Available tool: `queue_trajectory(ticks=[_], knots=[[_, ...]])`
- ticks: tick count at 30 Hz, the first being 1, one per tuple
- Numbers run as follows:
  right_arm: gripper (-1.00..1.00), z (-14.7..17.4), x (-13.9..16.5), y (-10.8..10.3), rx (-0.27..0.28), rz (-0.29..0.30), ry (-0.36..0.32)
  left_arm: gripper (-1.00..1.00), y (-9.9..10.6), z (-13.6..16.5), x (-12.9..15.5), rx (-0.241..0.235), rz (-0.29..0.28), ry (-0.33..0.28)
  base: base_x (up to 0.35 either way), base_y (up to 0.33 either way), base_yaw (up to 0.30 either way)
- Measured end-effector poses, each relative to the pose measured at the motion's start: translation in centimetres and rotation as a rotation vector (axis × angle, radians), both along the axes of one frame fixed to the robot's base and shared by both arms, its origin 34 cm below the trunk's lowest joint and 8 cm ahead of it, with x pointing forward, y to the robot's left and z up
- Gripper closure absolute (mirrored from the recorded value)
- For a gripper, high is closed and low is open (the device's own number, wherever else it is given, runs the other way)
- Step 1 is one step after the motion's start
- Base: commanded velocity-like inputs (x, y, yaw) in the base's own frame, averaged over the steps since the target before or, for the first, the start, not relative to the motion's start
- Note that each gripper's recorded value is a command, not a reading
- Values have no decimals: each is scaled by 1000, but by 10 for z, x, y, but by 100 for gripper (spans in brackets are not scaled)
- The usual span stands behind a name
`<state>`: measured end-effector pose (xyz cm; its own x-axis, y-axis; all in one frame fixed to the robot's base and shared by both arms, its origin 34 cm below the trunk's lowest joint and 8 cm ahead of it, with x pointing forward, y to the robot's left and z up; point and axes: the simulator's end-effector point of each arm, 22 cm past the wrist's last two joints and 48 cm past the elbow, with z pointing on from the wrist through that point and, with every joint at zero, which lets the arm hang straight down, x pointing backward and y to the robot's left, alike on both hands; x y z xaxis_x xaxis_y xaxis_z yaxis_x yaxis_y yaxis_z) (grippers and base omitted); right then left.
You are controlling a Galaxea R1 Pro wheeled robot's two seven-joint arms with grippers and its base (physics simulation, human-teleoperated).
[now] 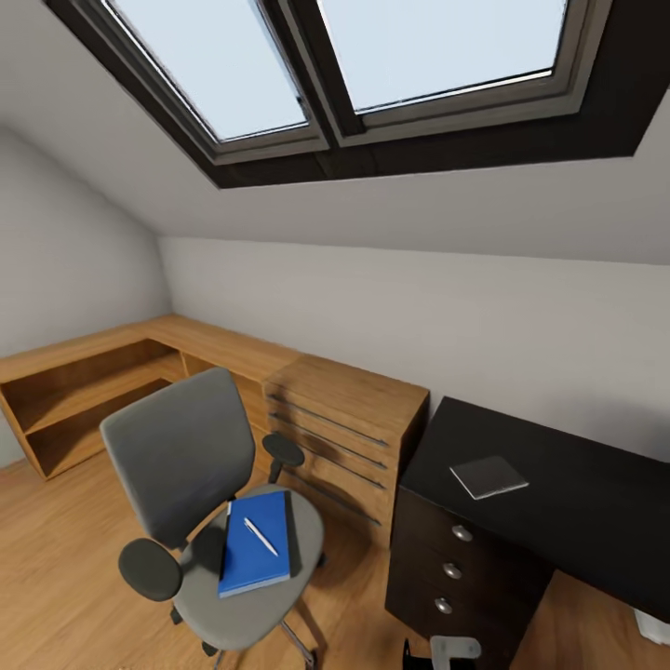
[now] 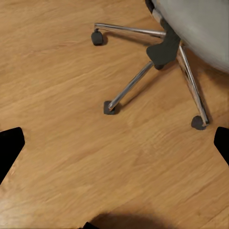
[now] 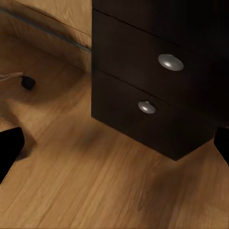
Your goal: In the bedroom, organize the workspace by keeping the computer under the desk, ensuring the monitor is on the desk, placing the keyboard on the desk next to the monitor, placing the mouse on the desk next to the keyboard, moving the folder from the swivel chair onto the desk next to the mouse, stacking the notebook on top of the folder with the pen on top of the notebook, and positioning the swivel chair next to the desk.
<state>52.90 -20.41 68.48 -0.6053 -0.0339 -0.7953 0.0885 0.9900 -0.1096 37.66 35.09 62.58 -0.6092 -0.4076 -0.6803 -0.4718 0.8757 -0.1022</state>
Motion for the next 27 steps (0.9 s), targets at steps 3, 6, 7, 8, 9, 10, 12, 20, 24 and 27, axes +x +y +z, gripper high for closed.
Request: queue_trajectory(ticks=[3, 6, 7, 8, 9, 10, 12, 20, 24, 27], knots=[[-100, 0, 1, 3, 3, 4, -1, -100, 44, 7, -2, 55, 20, 0, 0, 0, 255], [-100, 0, 1, 6, 8, 7, 0, -100, 74, 18, 6, 68, 88, -37, 0, 0, 255], [-100, 0, 1, 8, 10, 7, 0, -100, 78, 28, 21, 73, 92, -76, 0, 0, 254], [-100, 0, 1, 10, 13, 9, 1, -100, 84, 54, 57, 73, 90, -159, 0, 0, 254], [-100, 0, 1, 11, 15, 8, 1, -100, 82, 76, 87, 63, 75, -218, 0, 0, 254], [-100, 0, 1, 11, 15, 9, 1, -100, 82, 83, 97, 55, 71, -228, 0, 0, 254], [-100, 0, 1, 13, 17, 11, 1, -100, 86, 129, 146, 1, 69, -208, 0, 0, 246], [-100, 30, 34, 50, 96, 31, -91, -100, 139, 196, 142, -22, 194, -245, 0, 0, 84], [-100, 47, 58, 71, 126, 56, -90, -100, 146, 181, 123, -54, 202, -236, 0, 0, 3], [-100, 80, 117, 90, 96, 123, 16, -100, 161, 179, 111, -80, 225, -256, 0, 0, 0]])
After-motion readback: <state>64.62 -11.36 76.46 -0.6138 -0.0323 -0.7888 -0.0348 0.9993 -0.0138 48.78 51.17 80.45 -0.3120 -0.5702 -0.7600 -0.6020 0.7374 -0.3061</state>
